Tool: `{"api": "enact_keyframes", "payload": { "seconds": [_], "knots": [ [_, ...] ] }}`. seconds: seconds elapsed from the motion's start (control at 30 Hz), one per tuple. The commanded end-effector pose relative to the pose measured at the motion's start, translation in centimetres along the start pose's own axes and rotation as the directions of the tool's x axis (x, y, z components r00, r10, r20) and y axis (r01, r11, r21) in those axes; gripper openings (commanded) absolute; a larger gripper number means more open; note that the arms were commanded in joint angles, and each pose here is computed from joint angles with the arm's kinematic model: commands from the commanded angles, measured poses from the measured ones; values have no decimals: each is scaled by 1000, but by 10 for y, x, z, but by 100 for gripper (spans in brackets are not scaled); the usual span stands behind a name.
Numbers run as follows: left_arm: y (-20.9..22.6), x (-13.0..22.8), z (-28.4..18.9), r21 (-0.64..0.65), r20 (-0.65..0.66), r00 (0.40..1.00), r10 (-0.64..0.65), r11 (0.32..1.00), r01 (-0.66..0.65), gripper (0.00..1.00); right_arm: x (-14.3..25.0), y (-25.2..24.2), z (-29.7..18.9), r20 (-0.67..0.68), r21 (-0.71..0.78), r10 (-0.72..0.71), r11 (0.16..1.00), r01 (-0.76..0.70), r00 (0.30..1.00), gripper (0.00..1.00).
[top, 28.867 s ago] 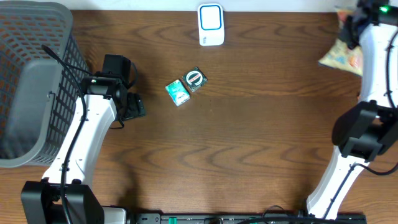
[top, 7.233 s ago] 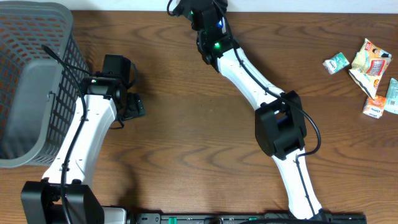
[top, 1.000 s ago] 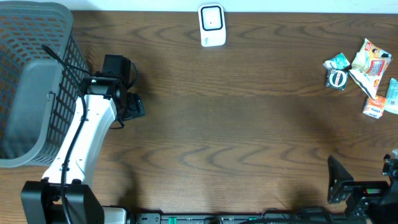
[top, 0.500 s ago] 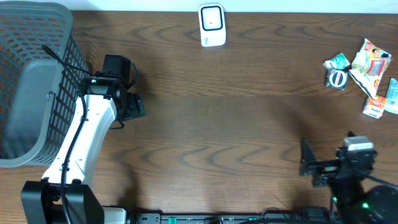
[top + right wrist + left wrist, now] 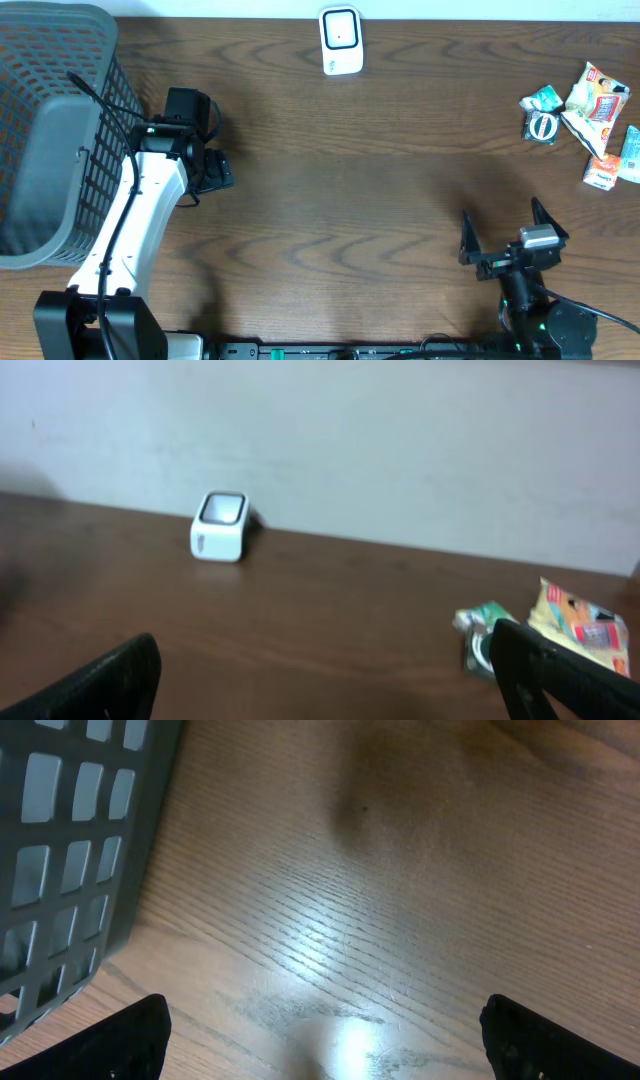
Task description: Scan the item barcode
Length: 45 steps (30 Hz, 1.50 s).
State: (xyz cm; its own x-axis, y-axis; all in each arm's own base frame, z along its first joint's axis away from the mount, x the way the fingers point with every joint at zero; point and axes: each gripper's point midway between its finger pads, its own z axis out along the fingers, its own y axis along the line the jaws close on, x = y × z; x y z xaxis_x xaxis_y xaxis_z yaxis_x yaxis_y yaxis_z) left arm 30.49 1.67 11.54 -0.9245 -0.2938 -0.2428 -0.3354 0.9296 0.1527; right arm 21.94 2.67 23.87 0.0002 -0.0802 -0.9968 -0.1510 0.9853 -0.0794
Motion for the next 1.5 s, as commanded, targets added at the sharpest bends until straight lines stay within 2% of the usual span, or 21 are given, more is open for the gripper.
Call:
{"api": "enact_keyframes", "payload": {
  "seconds": [0.0,0.4,0.53,0.6,0.67,0.8,0.97,1.47],
  "knots": [
    [3,1,1,-11,-3,1000,-15,1000,15,98,13,-2,6,-2,7,-10,1000,10,1000,99],
    [3,1,1,-12,-3,1000,-15,1000,15,98,40,-4,24,108,28,-24,999,21,994,99],
    [3,1,1,-11,-3,1000,-15,1000,15,97,42,-4,25,101,26,-10,1000,8,995,99],
    [3,1,1,-11,-3,1000,-15,1000,15,98,54,-5,25,53,31,-3,1000,1,999,99],
    [3,1,1,-11,-3,1000,-15,1000,15,98,82,-5,25,-65,40,15,999,-12,998,99],
    [3,1,1,-11,-3,1000,-15,1000,15,98,82,-5,25,-62,46,29,999,-26,998,99],
    [3,1,1,-12,-3,1000,-15,1000,15,98,84,-15,25,-55,116,175,979,-168,983,99],
    [3,1,1,-11,-3,1000,-15,1000,15,98,84,-13,25,-65,97,89,992,-82,994,99]
  ]
}}
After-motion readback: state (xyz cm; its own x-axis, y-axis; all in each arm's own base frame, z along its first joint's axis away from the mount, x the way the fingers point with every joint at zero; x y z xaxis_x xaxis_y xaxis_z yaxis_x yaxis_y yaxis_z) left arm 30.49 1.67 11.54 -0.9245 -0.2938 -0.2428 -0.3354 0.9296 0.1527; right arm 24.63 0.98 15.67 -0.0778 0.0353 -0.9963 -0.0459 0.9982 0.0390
